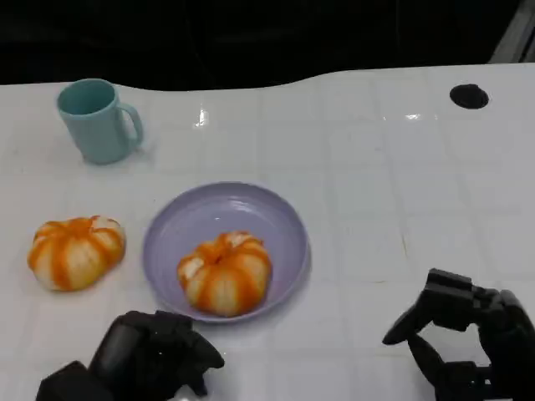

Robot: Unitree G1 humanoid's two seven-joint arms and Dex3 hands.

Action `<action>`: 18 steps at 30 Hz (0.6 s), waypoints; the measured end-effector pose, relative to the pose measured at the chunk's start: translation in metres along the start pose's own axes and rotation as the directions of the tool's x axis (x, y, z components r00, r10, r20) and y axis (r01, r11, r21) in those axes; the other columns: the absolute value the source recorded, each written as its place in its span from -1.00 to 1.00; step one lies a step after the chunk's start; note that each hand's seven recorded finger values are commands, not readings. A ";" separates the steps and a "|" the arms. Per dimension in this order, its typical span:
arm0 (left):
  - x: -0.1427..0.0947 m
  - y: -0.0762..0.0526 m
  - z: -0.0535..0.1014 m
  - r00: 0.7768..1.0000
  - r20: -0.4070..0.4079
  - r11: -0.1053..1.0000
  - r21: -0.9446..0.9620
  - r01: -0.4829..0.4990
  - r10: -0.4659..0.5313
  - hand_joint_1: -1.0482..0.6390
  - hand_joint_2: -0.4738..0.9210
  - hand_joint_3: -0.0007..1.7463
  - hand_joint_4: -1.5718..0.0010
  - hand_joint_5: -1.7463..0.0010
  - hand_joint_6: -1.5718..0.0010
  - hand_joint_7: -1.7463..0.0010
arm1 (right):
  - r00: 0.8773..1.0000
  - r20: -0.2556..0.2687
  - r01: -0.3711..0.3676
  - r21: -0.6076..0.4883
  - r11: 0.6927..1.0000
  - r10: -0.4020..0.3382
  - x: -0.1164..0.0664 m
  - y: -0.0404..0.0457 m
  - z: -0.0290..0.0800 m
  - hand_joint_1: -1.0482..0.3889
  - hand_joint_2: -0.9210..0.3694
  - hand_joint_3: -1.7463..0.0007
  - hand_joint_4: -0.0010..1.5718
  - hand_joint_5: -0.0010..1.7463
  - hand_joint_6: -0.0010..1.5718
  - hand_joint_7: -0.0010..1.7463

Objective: Grasp the bread from the table and place it into the plate.

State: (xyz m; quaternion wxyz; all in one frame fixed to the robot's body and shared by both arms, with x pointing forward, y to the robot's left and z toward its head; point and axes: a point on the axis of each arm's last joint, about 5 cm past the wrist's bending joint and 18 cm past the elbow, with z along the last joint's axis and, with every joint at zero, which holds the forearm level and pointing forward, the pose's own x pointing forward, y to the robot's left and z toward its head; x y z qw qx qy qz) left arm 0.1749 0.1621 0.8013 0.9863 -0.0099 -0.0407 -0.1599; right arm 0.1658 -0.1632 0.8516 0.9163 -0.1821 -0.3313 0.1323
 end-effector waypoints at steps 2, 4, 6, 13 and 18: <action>0.000 0.001 0.000 1.000 0.004 1.000 0.003 -0.001 0.001 -1.00 1.00 -0.81 -0.58 -0.27 -0.78 0.42 | 1.000 -0.014 0.003 0.004 1.000 -0.003 -0.003 0.0016 -0.001 0.25 -0.10 -0.60 -0.01 0.83 0.00 0.53; 0.000 0.001 0.000 1.000 0.004 1.000 0.002 -0.003 0.003 -1.00 1.00 -0.81 -0.58 -0.28 -0.78 0.42 | 1.000 -0.024 0.003 0.008 1.000 -0.003 -0.005 0.0029 -0.002 0.25 -0.09 -0.59 -0.01 0.84 -0.01 0.54; -0.001 0.001 0.000 1.000 0.003 1.000 0.003 -0.004 0.004 -1.00 1.00 -0.81 -0.58 -0.28 -0.78 0.42 | 0.999 -0.035 0.005 0.011 1.000 -0.005 -0.008 0.0034 -0.003 0.26 -0.07 -0.60 -0.03 0.85 -0.03 0.55; -0.002 0.003 0.000 1.000 0.006 1.000 0.010 -0.006 0.006 -1.00 1.00 -0.80 -0.57 -0.29 -0.77 0.42 | 0.999 -0.048 0.020 0.016 1.000 -0.019 -0.009 0.0038 -0.006 0.25 -0.07 -0.60 -0.02 0.84 -0.02 0.56; -0.002 0.004 0.000 1.000 0.002 1.000 0.013 -0.007 0.007 -1.00 1.00 -0.80 -0.57 -0.30 -0.78 0.41 | 0.999 -0.039 0.016 0.011 1.000 -0.016 -0.007 0.0043 -0.007 0.22 -0.09 -0.56 0.02 0.83 0.01 0.52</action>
